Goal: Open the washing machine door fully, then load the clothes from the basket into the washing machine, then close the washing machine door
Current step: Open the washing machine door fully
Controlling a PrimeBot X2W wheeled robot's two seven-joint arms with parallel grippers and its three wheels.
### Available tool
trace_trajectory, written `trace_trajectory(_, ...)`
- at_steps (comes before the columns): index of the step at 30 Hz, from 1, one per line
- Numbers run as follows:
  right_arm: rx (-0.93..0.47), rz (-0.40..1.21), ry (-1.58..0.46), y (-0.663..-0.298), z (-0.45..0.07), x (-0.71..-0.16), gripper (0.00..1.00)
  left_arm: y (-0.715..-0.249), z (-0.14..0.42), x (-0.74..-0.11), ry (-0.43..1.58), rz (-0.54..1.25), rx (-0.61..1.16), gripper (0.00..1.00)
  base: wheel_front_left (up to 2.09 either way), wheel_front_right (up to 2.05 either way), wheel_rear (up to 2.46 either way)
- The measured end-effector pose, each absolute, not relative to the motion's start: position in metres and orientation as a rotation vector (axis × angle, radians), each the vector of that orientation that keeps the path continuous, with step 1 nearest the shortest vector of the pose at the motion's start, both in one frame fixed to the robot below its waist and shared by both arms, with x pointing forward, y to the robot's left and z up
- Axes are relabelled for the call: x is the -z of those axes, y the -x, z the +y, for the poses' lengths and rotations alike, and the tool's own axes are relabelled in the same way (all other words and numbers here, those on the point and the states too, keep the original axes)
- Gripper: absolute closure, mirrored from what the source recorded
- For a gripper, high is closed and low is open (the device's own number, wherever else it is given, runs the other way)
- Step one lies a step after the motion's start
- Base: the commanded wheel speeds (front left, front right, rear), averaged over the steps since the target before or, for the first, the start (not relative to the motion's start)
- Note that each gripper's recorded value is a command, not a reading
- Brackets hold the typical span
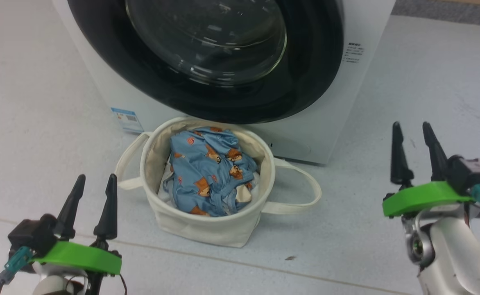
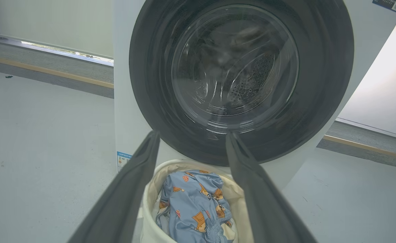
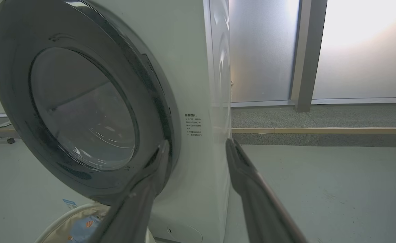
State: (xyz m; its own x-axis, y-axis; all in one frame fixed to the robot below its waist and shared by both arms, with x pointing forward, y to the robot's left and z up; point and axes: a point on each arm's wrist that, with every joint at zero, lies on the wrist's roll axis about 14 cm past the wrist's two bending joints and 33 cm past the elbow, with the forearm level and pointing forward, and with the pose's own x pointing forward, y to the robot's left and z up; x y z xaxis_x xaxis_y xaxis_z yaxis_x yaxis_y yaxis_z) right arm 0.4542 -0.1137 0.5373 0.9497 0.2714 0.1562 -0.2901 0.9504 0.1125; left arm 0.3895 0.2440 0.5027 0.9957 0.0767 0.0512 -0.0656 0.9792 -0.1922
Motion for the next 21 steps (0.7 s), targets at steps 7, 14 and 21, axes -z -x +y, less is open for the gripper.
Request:
trace_trajectory(7, -0.237, -0.147, -0.317, -0.494, -0.12, -0.543, 1.0, -0.393, 0.253, -0.492, 0.182, -0.025, -0.095, 0.0, 0.0, 0.0, 0.0)
trace_trajectory(14, -0.149, -0.129, -0.652, -0.536, -0.137, -0.545, 1.0, -0.397, 0.261, -0.485, 0.171, -0.004, -0.115, 0.0, 0.0, 0.0, 0.0)
trace_trajectory(21, -0.129, -0.082, -1.046, -0.573, -0.143, -0.552, 1.0, -0.402, 0.269, -0.475, 0.155, 0.023, -0.132, 0.0, 0.0, 0.0, 0.0)
